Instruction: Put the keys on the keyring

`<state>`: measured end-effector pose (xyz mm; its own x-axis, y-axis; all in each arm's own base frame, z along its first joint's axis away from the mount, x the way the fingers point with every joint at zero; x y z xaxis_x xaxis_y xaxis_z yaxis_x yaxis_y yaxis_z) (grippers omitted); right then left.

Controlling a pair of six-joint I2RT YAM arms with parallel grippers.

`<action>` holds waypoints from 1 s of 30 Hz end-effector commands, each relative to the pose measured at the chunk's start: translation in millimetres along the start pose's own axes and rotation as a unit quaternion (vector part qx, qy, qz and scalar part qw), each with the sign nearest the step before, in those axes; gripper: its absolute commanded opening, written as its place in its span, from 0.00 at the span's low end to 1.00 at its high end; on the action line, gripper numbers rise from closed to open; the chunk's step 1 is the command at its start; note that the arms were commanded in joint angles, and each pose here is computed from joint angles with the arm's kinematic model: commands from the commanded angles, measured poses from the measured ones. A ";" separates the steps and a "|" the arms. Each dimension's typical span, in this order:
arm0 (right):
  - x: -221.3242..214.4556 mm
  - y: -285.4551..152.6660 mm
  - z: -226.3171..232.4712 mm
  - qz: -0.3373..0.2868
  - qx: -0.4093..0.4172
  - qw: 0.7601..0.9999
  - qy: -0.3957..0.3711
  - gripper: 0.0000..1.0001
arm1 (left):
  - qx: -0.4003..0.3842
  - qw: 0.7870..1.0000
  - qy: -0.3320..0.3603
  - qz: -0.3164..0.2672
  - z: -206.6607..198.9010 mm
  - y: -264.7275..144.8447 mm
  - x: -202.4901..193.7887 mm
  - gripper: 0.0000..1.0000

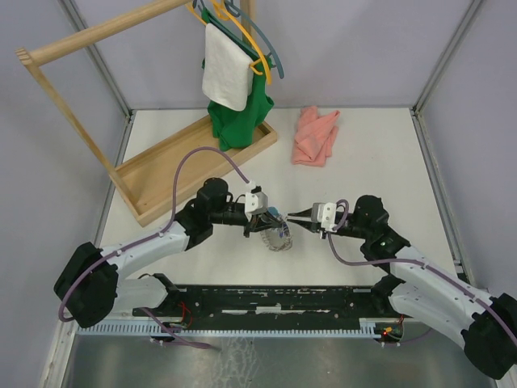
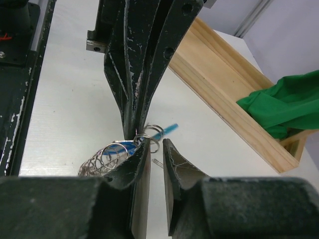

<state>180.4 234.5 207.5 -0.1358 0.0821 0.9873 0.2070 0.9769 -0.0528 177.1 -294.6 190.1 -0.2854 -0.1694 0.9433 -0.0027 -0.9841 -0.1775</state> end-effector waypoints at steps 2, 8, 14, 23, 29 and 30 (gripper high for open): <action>-0.9 -5.6 -0.4 0.056 0.013 0.998 -0.012 0.26 | -0.003 1.000 0.008 -0.019 4.3 -1.5 22.8 0.03; 3.2 -11.5 3.6 0.094 0.040 0.994 -0.033 0.36 | -0.011 1.000 0.001 -0.005 3.7 -1.8 22.3 0.03; 9.3 -12.9 3.9 0.122 0.080 0.986 -0.081 0.40 | -0.021 1.000 0.001 0.000 3.6 -1.4 23.1 0.03; 18.3 -6.2 4.7 0.138 0.136 0.972 -0.129 0.41 | -0.031 1.000 0.004 -0.001 3.7 -0.3 25.8 0.03; 17.1 2.4 6.3 0.153 0.159 0.965 -0.141 0.41 | -0.034 0.999 0.003 -0.002 3.9 0.5 25.8 0.03; 16.8 3.6 7.0 0.157 0.165 0.963 -0.143 0.40 | -0.034 0.999 0.003 -0.001 4.2 0.6 25.4 0.03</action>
<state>173.2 233.2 207.9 -0.3207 0.4063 0.8556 0.0060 0.9042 -0.4271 171.0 -291.9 190.9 -0.2119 -0.2327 0.9492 -0.0422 -0.9682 -0.2467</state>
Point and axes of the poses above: each gripper's point midway between its finger pads, its own y axis out along the fingers, its own z axis along the line the jaws close on, x = y × z, the point moved 3 cm from there along -y, back along the fingers, and after that the axes turned 14 degrees about y, right-handed, at the moved point
